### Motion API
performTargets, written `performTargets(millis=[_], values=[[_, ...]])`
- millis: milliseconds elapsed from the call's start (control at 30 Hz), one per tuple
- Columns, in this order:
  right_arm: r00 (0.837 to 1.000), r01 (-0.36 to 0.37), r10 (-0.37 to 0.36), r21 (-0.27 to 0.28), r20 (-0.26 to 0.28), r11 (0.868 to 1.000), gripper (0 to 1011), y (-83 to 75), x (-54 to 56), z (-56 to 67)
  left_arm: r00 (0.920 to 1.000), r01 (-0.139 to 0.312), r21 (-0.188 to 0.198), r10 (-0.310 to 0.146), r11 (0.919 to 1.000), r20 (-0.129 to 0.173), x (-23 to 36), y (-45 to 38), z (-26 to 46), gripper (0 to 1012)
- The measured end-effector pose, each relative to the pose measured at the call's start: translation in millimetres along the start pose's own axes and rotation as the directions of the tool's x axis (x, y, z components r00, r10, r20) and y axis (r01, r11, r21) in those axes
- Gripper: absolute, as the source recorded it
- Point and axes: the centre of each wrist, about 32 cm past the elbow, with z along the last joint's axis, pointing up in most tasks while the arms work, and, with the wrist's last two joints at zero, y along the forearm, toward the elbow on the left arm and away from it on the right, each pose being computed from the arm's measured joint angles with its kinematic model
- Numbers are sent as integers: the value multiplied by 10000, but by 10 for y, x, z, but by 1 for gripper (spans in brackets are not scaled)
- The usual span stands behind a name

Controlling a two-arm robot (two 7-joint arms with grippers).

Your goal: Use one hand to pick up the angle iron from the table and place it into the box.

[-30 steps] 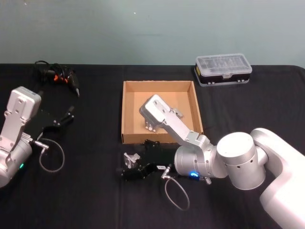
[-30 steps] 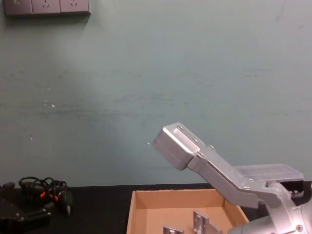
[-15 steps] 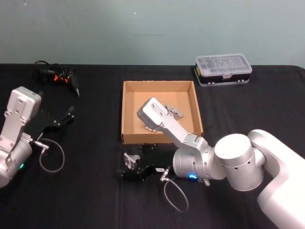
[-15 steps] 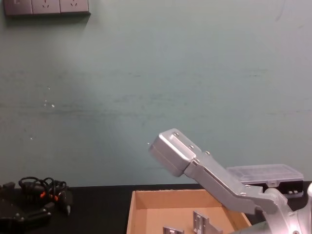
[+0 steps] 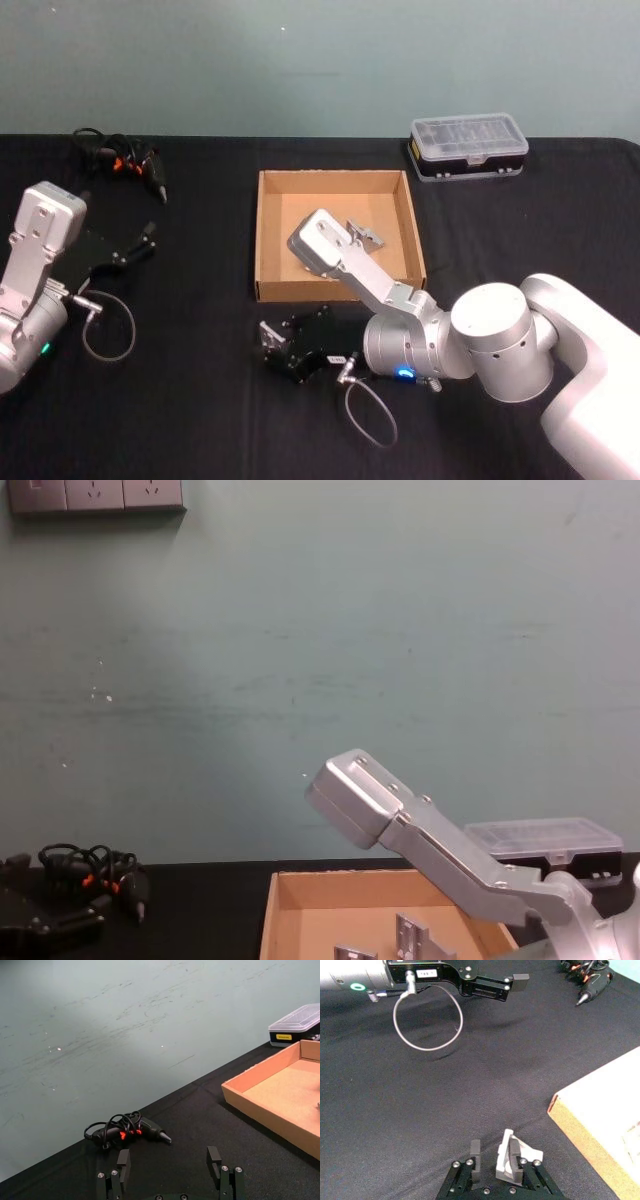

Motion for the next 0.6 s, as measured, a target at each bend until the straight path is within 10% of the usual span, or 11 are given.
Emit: performTargets(millis=[300, 600], values=[[10000, -49, 49, -13, 61, 10000, 100, -6, -4, -4, 10000, -1, 0, 1, 10000, 0, 0, 0, 0, 1000], [9999, -143, 144, 101, -6, 9998, 80, -3, -3, -18, 10000, 0, 0, 0, 10000, -1, 0, 0, 0, 1000]])
